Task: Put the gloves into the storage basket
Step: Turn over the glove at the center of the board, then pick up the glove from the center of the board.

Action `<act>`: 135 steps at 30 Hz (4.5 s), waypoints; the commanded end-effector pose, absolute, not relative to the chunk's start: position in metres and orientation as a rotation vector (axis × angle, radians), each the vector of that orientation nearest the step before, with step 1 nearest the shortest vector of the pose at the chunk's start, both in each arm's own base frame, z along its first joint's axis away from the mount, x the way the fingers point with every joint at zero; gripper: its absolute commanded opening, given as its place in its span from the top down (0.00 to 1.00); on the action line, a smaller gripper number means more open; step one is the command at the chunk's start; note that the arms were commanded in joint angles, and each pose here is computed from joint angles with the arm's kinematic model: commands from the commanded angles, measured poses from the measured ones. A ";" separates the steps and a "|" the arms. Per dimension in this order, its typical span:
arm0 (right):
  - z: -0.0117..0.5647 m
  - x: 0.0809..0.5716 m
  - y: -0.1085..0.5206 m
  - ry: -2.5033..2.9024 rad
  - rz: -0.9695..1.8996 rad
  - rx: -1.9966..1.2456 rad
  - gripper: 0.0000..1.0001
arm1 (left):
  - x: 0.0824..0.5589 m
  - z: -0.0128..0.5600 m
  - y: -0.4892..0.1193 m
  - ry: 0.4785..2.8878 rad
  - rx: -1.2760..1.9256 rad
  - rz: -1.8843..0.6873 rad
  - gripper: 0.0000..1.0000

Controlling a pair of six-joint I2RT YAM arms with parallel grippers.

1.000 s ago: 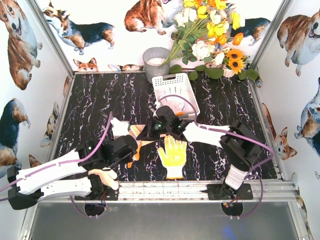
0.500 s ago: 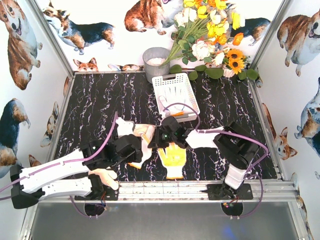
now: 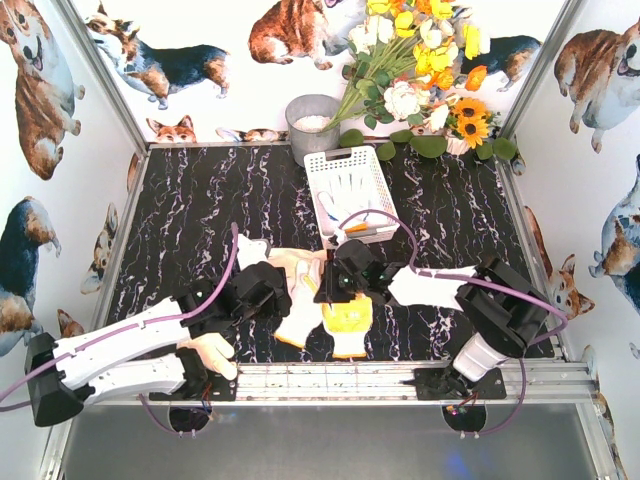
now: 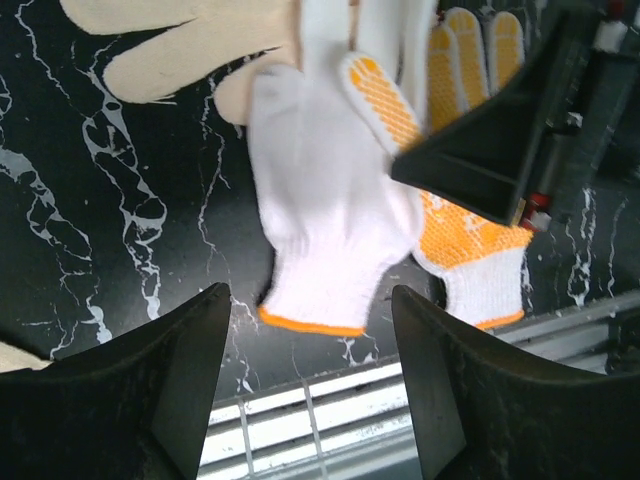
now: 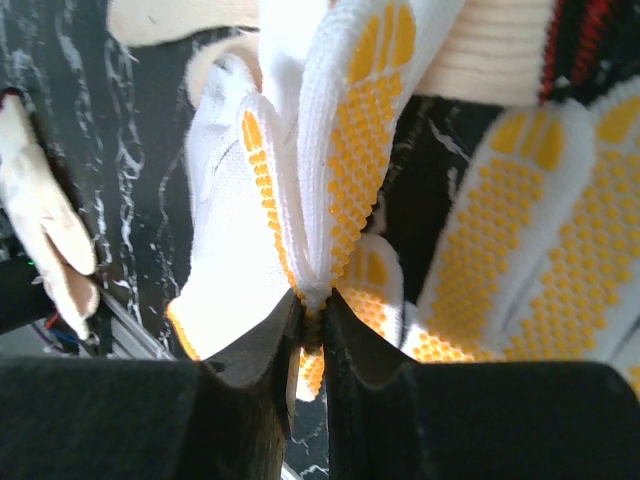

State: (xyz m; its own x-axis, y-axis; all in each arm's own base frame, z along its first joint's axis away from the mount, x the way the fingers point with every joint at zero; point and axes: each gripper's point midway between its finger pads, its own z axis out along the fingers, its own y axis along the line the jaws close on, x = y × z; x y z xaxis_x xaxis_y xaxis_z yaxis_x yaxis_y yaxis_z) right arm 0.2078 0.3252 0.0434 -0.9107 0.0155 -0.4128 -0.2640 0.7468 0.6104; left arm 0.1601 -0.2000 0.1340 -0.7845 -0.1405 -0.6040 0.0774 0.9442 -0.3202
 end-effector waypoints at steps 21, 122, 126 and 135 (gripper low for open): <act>0.053 0.215 0.309 2.471 1.020 -0.078 0.53 | 0.228 0.054 -0.209 2.497 -0.144 -0.549 0.47; 0.075 0.252 0.301 2.400 0.857 -0.036 0.88 | 0.240 0.023 -0.229 2.446 -0.245 -0.821 0.99; 0.085 0.246 0.305 2.395 0.905 -0.059 0.92 | 0.239 0.035 -0.229 2.415 -0.244 -0.842 1.00; 0.103 0.227 0.308 2.429 1.001 -0.028 1.00 | 0.232 0.055 -0.236 2.389 -0.250 -0.908 1.00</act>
State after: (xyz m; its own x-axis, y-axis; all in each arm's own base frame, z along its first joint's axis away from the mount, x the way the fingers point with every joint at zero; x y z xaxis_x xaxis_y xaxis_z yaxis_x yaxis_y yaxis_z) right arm 0.2262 0.2961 0.0650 -0.8812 0.1410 -0.4513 -0.1815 0.7806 0.5981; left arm 0.2353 -0.2333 0.0480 -0.8233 -0.3497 -0.4471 0.0249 0.7648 -0.6438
